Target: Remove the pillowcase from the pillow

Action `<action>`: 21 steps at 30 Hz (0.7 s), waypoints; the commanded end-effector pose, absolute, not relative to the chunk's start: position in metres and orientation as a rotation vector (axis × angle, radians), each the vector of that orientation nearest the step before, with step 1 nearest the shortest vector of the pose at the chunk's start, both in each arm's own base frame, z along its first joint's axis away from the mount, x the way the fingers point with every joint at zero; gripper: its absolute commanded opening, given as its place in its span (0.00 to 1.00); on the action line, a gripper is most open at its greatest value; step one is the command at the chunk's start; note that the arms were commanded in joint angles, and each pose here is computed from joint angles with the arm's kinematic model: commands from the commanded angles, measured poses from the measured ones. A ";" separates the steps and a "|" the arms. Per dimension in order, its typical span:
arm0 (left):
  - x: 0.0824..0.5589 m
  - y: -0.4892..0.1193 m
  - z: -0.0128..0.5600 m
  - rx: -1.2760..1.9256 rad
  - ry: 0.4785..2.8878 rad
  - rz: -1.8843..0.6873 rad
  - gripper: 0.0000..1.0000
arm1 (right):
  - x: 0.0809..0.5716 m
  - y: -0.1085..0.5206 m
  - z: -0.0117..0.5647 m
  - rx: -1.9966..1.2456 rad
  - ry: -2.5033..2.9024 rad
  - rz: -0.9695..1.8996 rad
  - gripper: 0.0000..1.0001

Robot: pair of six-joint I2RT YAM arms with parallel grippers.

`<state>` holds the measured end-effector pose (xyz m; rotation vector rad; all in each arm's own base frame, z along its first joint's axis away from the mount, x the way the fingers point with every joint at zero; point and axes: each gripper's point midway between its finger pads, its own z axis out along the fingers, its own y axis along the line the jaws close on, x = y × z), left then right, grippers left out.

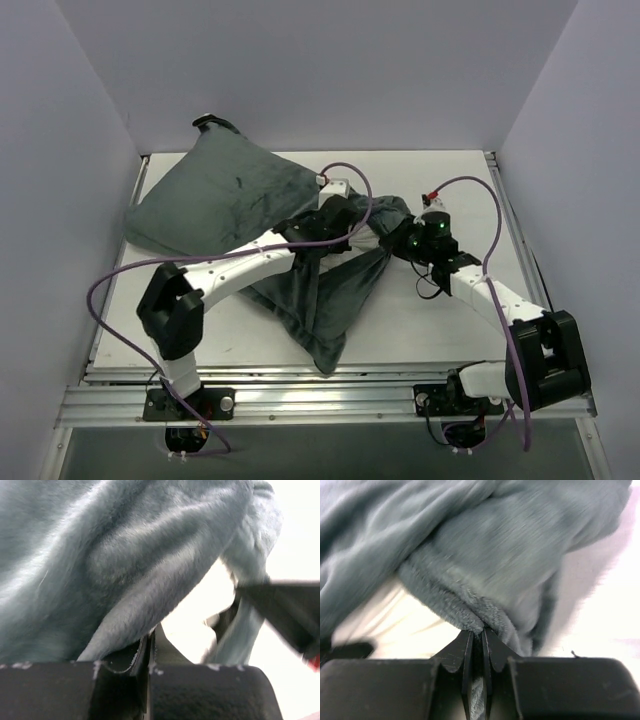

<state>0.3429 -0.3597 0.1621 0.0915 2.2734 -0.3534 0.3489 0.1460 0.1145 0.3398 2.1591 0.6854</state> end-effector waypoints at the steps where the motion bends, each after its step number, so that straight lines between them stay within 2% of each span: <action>1: 0.314 -0.271 0.179 0.208 2.339 -0.128 0.02 | 0.371 0.068 0.117 0.571 2.139 0.421 0.00; 2: 0.307 -0.260 0.202 0.190 2.305 -0.176 0.02 | 0.375 0.058 0.121 0.601 2.126 0.390 0.00; 5: 0.291 -0.226 0.216 0.158 2.292 -0.207 0.02 | 0.388 0.035 0.141 0.672 2.081 0.311 0.00; 13: 0.257 -0.180 0.218 0.089 2.306 -0.257 0.02 | 0.416 0.002 0.197 0.776 1.955 0.213 0.00; 18: 0.251 -0.163 0.224 0.023 2.281 -0.307 0.02 | 0.420 -0.011 0.199 0.795 1.966 0.156 0.00; 21: 0.256 -0.165 0.241 -0.025 2.223 -0.371 0.02 | 0.412 0.005 0.184 0.730 2.018 0.215 0.00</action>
